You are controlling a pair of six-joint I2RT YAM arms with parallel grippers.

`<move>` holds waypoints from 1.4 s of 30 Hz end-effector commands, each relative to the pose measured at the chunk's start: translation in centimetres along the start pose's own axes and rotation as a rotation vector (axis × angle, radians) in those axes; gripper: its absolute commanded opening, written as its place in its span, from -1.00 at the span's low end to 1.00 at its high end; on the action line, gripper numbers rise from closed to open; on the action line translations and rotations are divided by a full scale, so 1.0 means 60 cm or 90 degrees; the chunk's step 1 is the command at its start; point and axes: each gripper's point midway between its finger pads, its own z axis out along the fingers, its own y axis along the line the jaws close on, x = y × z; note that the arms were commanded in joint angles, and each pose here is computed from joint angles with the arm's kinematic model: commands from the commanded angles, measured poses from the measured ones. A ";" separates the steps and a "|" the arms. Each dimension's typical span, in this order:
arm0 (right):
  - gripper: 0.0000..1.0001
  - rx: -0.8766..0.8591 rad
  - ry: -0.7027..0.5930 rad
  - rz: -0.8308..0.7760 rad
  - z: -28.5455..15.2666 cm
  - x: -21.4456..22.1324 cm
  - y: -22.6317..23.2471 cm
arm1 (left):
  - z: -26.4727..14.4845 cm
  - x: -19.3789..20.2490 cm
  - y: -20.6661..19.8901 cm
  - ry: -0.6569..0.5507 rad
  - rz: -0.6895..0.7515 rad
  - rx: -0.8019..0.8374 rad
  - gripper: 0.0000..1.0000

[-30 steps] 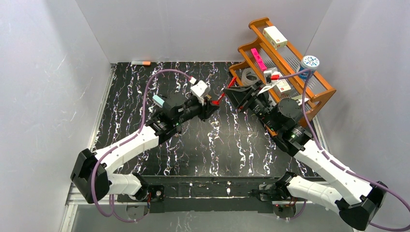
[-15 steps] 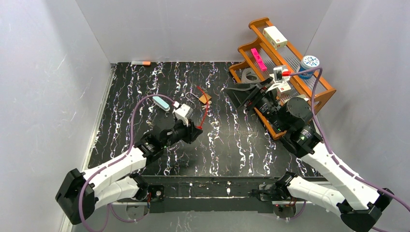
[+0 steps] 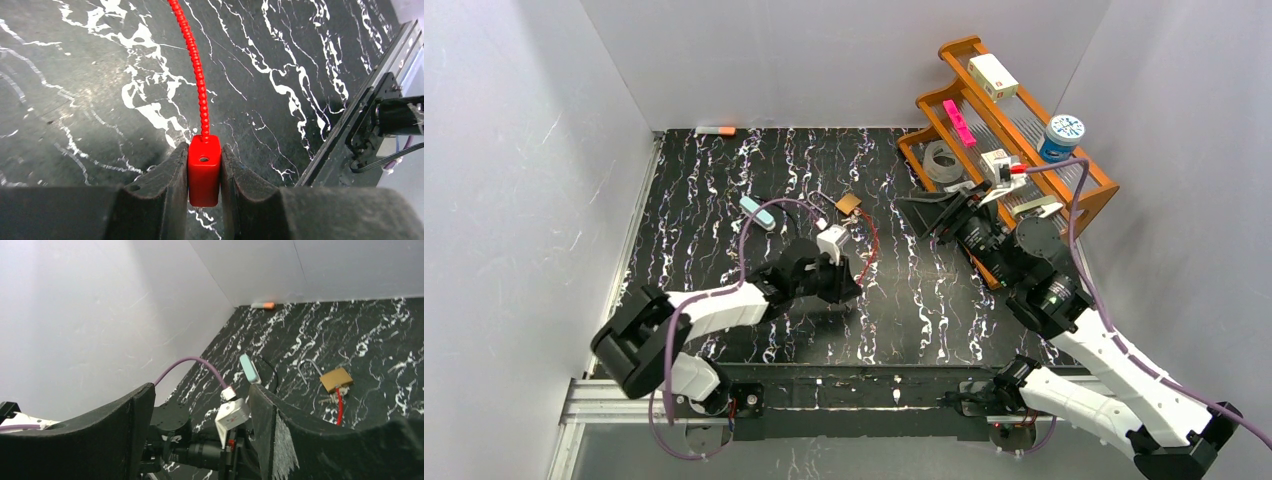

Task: Unlock with the key
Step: Place the lock at the center of the board.

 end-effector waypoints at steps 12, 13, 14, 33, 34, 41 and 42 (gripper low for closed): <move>0.52 0.073 0.015 0.020 -0.015 0.017 -0.039 | 0.135 0.000 0.012 0.079 -0.013 -0.032 -0.71; 0.52 0.077 0.015 0.020 -0.017 0.016 -0.041 | 0.140 -0.002 0.014 0.083 -0.018 -0.036 -0.61; 0.52 0.079 0.014 0.020 -0.020 0.015 -0.041 | 0.144 -0.008 0.012 0.081 -0.019 -0.037 -0.46; 0.56 0.405 0.102 -0.089 -0.200 -0.029 -0.149 | -0.081 -0.166 0.078 -0.073 -0.007 -0.386 0.96; 0.56 0.418 0.092 -0.090 -0.213 -0.037 -0.152 | -0.106 -0.175 0.074 -0.088 -0.003 -0.393 0.96; 0.50 0.441 0.021 -0.104 -0.273 -0.102 -0.143 | -0.318 -0.235 0.044 -0.232 0.037 -0.429 0.96; 0.50 0.443 0.016 -0.107 -0.278 -0.112 -0.139 | -0.350 -0.241 0.042 -0.250 0.041 -0.441 0.96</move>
